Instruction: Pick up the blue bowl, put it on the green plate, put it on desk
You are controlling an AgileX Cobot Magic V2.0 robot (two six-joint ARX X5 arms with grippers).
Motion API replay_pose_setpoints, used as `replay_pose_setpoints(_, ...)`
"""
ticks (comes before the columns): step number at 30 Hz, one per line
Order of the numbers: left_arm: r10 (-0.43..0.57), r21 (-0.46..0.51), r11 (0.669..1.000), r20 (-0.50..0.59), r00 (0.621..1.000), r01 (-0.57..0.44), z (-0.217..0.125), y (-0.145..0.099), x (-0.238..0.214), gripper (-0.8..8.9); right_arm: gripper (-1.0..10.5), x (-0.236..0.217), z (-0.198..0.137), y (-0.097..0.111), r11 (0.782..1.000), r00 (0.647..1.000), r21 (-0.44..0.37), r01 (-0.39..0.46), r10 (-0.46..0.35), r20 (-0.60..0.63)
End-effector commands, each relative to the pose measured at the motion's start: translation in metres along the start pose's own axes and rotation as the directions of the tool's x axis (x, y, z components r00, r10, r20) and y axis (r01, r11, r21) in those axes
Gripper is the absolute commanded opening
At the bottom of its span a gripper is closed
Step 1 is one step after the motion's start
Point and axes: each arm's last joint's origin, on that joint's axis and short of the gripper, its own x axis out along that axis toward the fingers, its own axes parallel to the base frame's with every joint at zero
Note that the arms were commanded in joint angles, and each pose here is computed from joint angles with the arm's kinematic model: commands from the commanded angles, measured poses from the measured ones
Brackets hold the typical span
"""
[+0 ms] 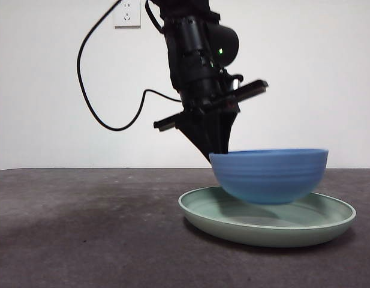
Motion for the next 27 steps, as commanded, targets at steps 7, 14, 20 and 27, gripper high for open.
replay_pose_setpoints(7,0.054,0.032,0.998,-0.012,0.998,-0.053,0.006,-0.004,0.018,0.15,5.6,-0.003,0.004,0.002,1.000,1.000,-0.019,-0.003,0.003,0.015)
replay_pose_setpoints(14,0.047,0.049,0.998,0.002,0.999,-0.047,0.007,-0.005,0.018,0.40,5.6,-0.003,0.004,0.002,1.000,1.000,-0.019,-0.003,0.003,0.015)
replay_pose_setpoints(20,0.042,0.036,0.998,0.021,0.999,-0.042,0.010,-0.009,0.004,4.12,5.6,-0.003,0.004,0.002,1.000,1.000,-0.019,-0.003,0.003,0.014)
replay_pose_setpoints(27,0.038,0.017,0.999,0.127,0.991,-0.040,0.011,-0.008,-0.076,5.28,5.6,-0.003,0.004,0.002,1.000,1.000,-0.020,-0.003,0.003,0.014)
